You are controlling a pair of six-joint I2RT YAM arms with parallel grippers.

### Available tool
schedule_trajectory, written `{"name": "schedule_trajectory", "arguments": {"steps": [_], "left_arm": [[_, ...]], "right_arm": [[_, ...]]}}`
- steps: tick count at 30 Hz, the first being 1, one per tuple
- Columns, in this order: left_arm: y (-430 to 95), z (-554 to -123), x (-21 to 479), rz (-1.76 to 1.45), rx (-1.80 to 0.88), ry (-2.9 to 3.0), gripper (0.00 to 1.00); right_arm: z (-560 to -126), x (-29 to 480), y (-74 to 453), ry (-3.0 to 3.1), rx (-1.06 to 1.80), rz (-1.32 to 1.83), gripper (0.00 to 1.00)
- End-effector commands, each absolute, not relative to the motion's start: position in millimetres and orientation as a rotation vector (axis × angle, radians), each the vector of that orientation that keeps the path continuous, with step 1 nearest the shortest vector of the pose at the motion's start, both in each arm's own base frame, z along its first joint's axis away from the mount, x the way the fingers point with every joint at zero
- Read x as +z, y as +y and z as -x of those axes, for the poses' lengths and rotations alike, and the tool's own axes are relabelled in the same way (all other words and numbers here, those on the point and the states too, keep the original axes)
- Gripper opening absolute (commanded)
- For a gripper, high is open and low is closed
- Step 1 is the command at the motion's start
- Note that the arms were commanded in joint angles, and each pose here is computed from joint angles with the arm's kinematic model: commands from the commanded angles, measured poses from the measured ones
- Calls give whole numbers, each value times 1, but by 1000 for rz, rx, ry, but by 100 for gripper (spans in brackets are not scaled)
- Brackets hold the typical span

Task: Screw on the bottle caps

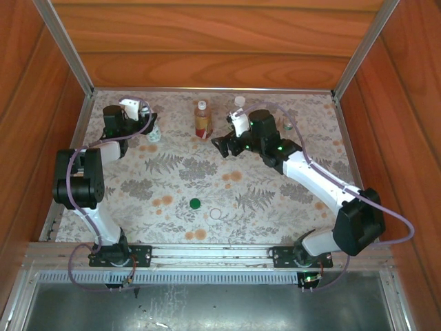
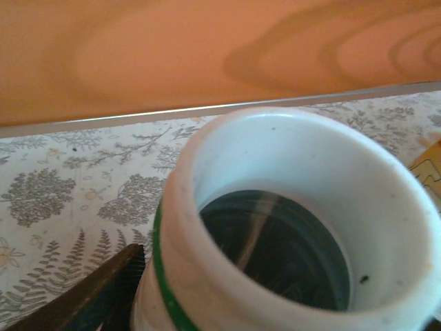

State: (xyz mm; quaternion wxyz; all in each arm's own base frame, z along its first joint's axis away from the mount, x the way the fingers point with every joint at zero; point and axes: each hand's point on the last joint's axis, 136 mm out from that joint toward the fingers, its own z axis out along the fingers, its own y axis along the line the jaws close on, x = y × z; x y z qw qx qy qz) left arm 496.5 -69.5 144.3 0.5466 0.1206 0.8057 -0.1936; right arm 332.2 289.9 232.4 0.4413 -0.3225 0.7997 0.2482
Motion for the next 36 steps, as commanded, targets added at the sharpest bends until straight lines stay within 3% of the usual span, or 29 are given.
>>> {"name": "schedule_trajectory", "arguments": {"steps": [1,8,20,28,36], "left_arm": [[-85,-489,160,-379,-503,1852,57],[-136,-442,182,-621,-600,1743,54],[-213,-354,179,-841,-805,1679,53],[-216,-349,165,-836,-833,1720,54],[-217,-349,162,-833,-846,1730,54]], "right_arm": [[-329,241,282,1977,614,755,100],[-295,227,289,1993,699,918,100],[-189,123,340,1857,609,1500,100],[-180,54,372,1894,457,1613,99],[-185,9,373,2012,376,1653,87]]}}
